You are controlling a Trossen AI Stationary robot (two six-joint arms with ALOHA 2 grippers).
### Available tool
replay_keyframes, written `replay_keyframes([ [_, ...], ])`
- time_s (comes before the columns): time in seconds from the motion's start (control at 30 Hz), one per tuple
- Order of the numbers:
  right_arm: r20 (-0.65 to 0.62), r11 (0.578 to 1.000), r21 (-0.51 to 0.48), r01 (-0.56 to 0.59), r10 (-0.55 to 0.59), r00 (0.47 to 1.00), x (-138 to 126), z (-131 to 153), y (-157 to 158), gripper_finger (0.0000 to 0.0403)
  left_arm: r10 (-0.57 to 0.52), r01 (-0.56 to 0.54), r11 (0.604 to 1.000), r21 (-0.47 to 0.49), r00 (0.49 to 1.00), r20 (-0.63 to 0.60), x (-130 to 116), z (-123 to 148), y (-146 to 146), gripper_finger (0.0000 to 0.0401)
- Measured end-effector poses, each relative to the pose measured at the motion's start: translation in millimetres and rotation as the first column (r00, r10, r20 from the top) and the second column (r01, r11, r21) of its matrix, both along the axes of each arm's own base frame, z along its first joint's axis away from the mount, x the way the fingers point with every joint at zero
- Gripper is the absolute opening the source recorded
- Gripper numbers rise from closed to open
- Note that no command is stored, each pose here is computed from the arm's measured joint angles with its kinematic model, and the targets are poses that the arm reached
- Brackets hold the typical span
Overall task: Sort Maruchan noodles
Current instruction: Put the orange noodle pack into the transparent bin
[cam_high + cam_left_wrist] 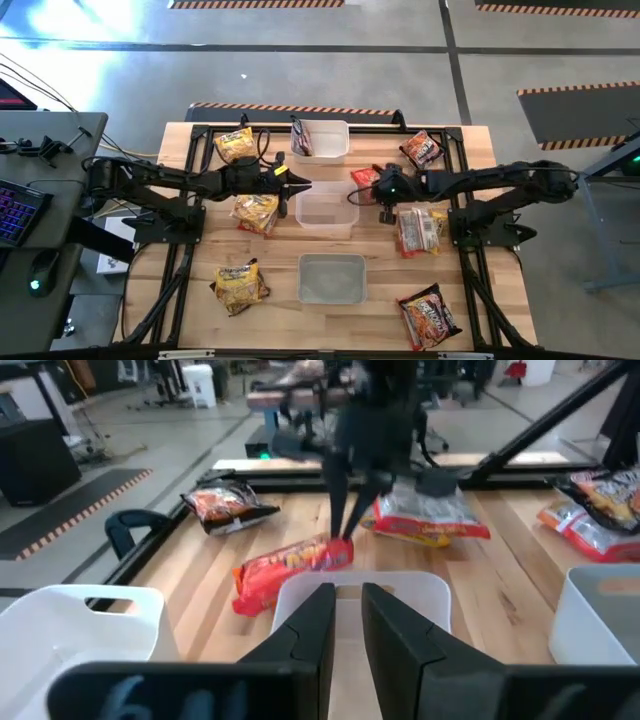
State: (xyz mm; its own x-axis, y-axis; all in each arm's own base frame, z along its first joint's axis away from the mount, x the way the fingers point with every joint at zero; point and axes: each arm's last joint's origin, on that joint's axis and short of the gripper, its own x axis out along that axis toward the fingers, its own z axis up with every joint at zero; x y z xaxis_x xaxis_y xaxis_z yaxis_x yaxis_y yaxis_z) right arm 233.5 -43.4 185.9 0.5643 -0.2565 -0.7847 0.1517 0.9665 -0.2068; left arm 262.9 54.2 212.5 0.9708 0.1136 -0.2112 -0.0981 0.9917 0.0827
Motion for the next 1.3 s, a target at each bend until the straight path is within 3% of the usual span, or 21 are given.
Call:
replay_keyframes([
  [0.27, 0.106, 0.996, 0.08, 0.024, -0.033, 0.994, -3, 13, 0, 0.0, -0.081, 0.093, 0.991, 0.095, 0.99, -0.116, 15, 1, 2, 0.0086],
  [0.67, 0.171, 0.996, 0.08, 0.025, -0.039, 0.984, -3, 22, 1, 0.0, -0.117, 0.171, 0.955, 0.242, 0.968, -0.222, 84, 2, 18, 0.0153],
  [0.93, 0.211, 0.998, 0.069, 0.015, -0.03, 0.977, -9, 33, 2, 0.0, -0.134, 0.238, 0.924, 0.3, 0.935, -0.328, 126, -5, 29, 0.0155],
  [1.03, 0.187, 0.994, 0.109, 0.012, -0.033, 0.982, -11, 31, 5, 0.0, -0.132, 0.251, 0.917, 0.309, 0.924, -0.358, 135, -9, 31, 0.0154],
  [1.17, 0.126, 0.99, 0.133, 0.049, -0.066, 0.99, -15, 24, 15, 0.001, -0.124, 0.238, 0.927, 0.291, 0.924, -0.361, 134, -8, 29, 0.0136],
  [1.3, 0.088, 0.992, 0.11, 0.068, -0.078, 0.993, -17, 12, 26, 0.0061, -0.113, 0.174, 0.956, 0.237, 0.961, -0.253, 119, 7, 32, 0.0088],
])
